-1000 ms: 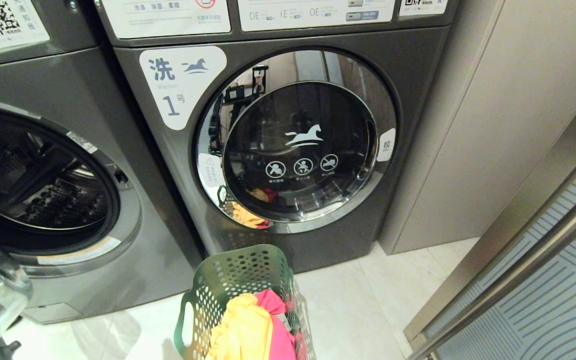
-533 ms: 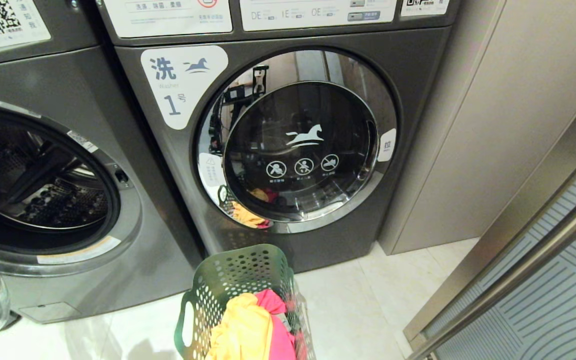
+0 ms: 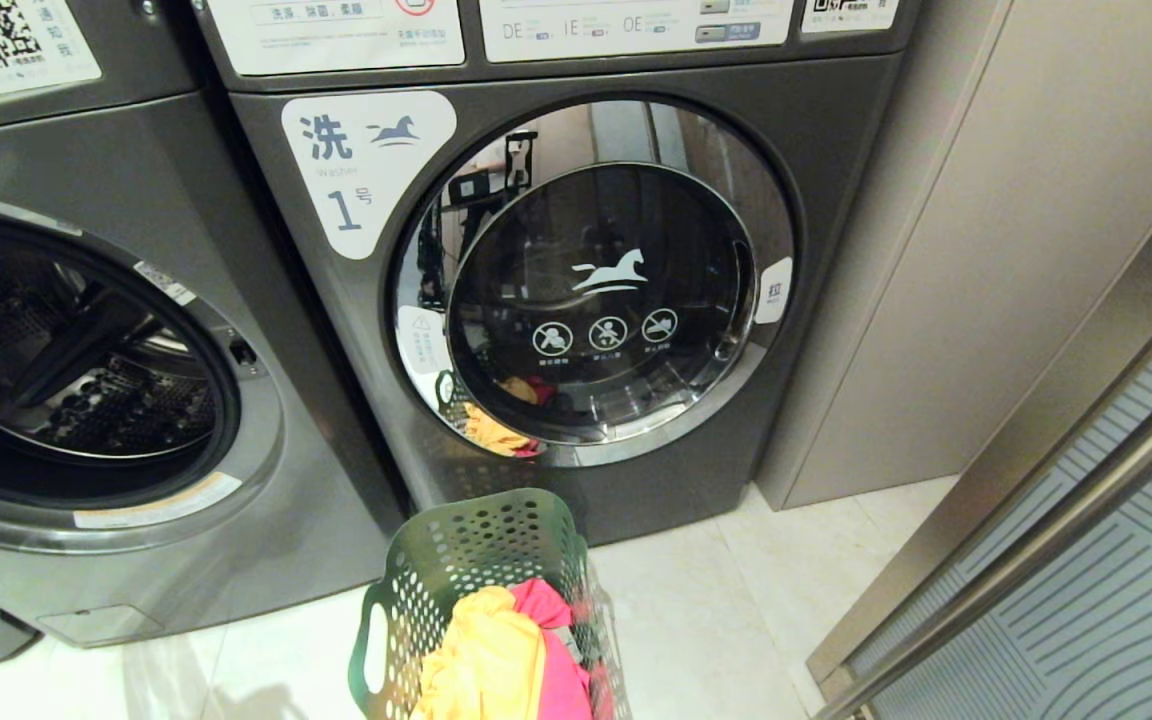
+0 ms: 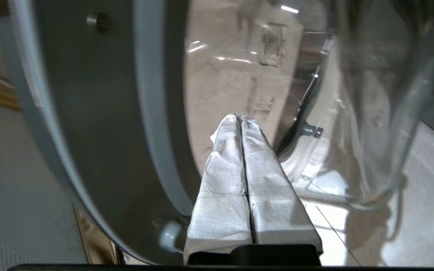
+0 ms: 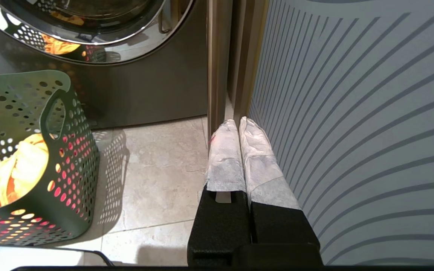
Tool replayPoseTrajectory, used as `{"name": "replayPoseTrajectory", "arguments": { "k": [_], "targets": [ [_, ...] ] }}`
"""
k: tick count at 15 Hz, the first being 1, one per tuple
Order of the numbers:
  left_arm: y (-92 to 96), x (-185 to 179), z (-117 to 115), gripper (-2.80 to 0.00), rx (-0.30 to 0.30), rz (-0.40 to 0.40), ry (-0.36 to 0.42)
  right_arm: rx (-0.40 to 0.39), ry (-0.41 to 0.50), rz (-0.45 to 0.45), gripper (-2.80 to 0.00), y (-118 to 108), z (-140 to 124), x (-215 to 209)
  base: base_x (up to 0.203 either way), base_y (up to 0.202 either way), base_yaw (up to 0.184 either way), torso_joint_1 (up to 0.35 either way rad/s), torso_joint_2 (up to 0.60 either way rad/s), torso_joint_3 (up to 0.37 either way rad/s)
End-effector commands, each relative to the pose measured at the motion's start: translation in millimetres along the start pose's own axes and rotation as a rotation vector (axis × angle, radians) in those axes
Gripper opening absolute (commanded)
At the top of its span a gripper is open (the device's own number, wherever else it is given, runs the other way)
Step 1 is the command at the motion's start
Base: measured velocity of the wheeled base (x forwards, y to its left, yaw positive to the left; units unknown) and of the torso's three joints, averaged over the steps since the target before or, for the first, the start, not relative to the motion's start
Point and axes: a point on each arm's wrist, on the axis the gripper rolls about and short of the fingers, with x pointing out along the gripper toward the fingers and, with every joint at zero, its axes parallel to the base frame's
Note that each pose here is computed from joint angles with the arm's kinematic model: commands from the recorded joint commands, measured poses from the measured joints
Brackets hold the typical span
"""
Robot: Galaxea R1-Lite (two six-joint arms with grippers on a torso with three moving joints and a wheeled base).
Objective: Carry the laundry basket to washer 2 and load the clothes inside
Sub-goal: Open the lid of the washing machine
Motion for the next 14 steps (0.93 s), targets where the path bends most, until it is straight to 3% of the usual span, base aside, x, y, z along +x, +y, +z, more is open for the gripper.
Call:
{"name": "replayPoseTrajectory", "arguments": {
  "k": [1,7,10,14],
  "targets": [
    [18.1,24.3,3.5,-2.8,-0.045,0.096,0.049,0.0,-0.001,0.001,-2.8,0.0,0.0,0.0,0.0,0.0,0.0,0.0,0.0,0.0],
    [58.7,71.2,16.8,-2.8,-0.151,0.262,0.067,0.0,-0.001,0.001,-2.8,0.0,0.0,0.0,0.0,0.0,0.0,0.0,0.0,0.0],
    [94.5,90.8,29.8,-2.8,-0.22,0.372,0.051,0.0,-0.001,0.001,-2.8,0.0,0.0,0.0,0.0,0.0,0.0,0.0,0.0,0.0],
    [103.6,56.1,39.1,-2.8,-0.251,0.391,-0.03,0.0,-0.001,0.001,-2.8,0.0,0.0,0.0,0.0,0.0,0.0,0.0,0.0,0.0]
  ]
}}
